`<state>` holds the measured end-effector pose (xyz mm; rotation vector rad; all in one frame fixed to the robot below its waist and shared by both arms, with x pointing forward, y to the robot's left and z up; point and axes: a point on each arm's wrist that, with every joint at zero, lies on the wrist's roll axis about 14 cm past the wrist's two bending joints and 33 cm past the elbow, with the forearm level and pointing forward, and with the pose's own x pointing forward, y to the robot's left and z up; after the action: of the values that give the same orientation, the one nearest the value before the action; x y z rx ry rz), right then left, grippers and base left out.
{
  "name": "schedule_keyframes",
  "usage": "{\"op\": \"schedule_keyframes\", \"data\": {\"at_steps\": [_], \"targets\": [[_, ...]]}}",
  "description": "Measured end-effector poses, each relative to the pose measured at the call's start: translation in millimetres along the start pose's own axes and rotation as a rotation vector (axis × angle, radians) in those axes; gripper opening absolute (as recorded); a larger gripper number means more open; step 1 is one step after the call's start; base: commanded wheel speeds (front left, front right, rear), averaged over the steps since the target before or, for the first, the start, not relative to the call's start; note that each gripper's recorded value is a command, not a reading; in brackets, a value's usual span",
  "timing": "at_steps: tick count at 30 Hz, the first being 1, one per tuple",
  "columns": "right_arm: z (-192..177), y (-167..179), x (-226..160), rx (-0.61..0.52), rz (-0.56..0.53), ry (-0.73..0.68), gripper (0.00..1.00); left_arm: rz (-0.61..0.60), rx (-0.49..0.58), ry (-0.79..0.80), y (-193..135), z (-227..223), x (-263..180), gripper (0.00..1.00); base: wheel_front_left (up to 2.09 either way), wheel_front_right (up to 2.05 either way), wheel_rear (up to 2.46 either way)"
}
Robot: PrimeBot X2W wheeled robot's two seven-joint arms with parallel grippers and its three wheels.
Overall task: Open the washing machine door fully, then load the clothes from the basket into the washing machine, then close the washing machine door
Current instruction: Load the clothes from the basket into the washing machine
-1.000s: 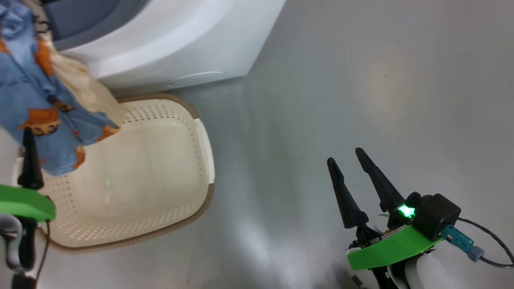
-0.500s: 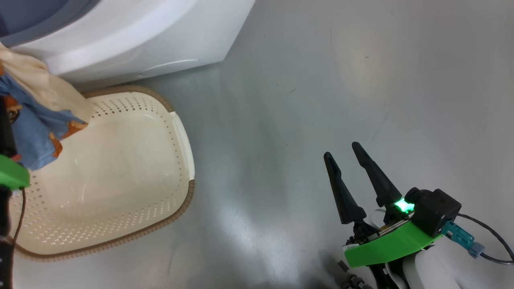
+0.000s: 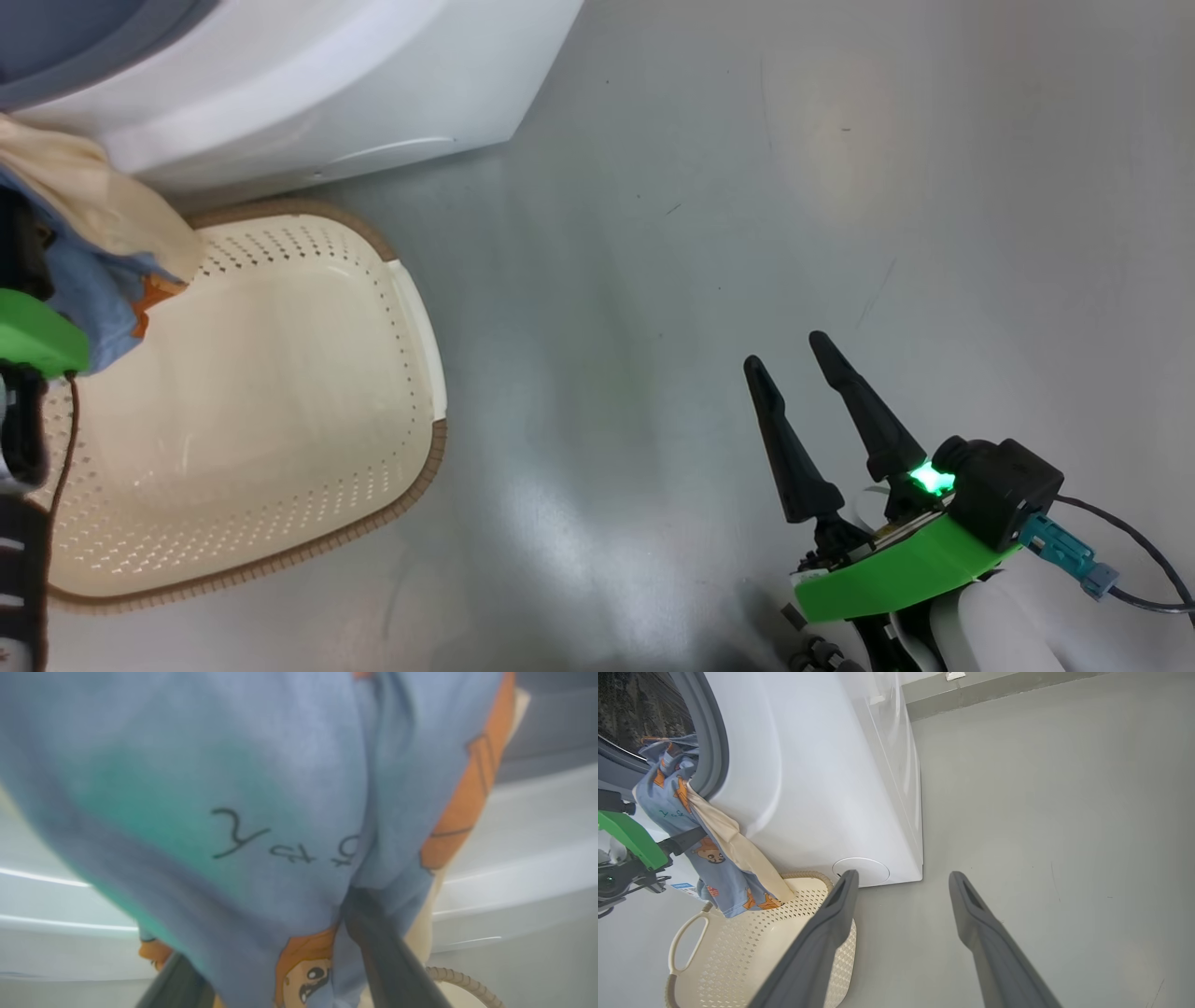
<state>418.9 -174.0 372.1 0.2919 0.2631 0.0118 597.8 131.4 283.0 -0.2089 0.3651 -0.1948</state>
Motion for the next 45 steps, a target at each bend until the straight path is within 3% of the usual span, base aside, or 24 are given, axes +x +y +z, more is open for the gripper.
{"op": "schedule_keyframes", "data": {"at_steps": [1,2,3,4,13,18,25,31,41,45], "targets": [[0,0,0,0.000,0.001,0.000,1.00,-0.006,0.002,0.001,-2,0,1,0.55,0.00,0.00,0.00],[1,1,0,0.000,0.001,-0.001,1.00,-0.009,0.003,0.004,-3,0,1,0.40,0.00,0.00,0.00],[1,1,0,0.000,0.002,-0.002,1.00,-0.011,0.005,0.004,-4,0,1,0.12,0.00,0.00,0.00],[1,1,0,0.000,0.002,-0.003,1.00,-0.013,0.006,0.002,-5,0,1,0.00,0.00,0.00,0.00],[4,5,0,0.005,0.016,-0.012,1.00,-0.031,-0.070,-0.055,-18,18,-4,0.00,0.00,0.00,0.00],[3,11,3,0.013,0.034,-0.012,1.00,-0.112,-0.121,-0.097,-39,39,-16,0.00,0.00,0.00,0.00],[3,17,5,0.019,0.052,-0.014,1.00,-0.205,-0.162,-0.206,-54,96,-33,0.00,0.00,0.00,0.00],[1,21,1,0.020,0.060,-0.005,1.00,-0.189,-0.092,-0.256,-53,131,-19,0.00,0.00,0.00,0.00],[5,13,-15,0.026,0.024,-0.003,1.00,-0.110,0.055,-0.272,-48,174,40,0.00,0.00,0.00,0.00],[3,11,-23,0.035,0.007,0.010,1.00,-0.074,0.067,-0.288,-49,189,63,0.00,0.00,0.00,0.00]]}}
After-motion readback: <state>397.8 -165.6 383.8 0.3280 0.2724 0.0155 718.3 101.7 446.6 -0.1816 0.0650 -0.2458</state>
